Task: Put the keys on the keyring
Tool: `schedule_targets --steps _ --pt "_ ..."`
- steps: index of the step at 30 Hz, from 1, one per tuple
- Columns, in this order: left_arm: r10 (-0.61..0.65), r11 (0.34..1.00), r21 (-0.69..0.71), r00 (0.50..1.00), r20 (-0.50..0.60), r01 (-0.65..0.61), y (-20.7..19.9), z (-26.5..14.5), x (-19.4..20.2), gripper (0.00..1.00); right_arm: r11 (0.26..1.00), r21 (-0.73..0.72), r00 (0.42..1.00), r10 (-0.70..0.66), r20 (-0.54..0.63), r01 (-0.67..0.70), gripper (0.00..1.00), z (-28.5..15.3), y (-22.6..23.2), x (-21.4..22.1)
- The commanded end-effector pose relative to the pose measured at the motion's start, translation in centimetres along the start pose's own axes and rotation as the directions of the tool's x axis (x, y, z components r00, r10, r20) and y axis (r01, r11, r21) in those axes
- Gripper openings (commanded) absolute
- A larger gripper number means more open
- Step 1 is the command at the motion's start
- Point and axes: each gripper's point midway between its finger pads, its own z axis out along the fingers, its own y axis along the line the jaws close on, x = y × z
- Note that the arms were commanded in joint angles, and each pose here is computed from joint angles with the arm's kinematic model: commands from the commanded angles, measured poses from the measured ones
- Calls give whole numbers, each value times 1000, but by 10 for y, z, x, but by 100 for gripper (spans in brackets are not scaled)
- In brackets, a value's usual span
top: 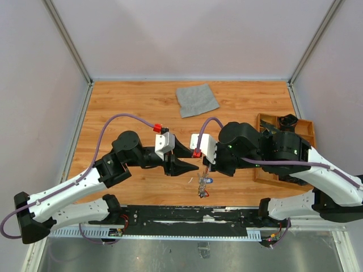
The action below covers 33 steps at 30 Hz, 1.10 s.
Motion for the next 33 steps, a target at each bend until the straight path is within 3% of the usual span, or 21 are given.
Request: schedule_targets --steps 1,11,25,33 --pt "49 999 -9 999 22 -48 0 3 -15 45 1000 21 1000 21 8 -21 1 -8 -6 -4" --pt "65 998 15 998 9 -66 -5 9 -12 41 1000 19 999 17 35 -17 1 -4 -6 -11" --pt "71 997 41 997 10 -71 -8 11 -12 21 1000 -9 999 12 48 -11 1 2 -2 -16" --pt "67 997 49 998 1 -67 -9 13 -10 21 1000 0 999 9 37 -9 1 5 -4 -16"
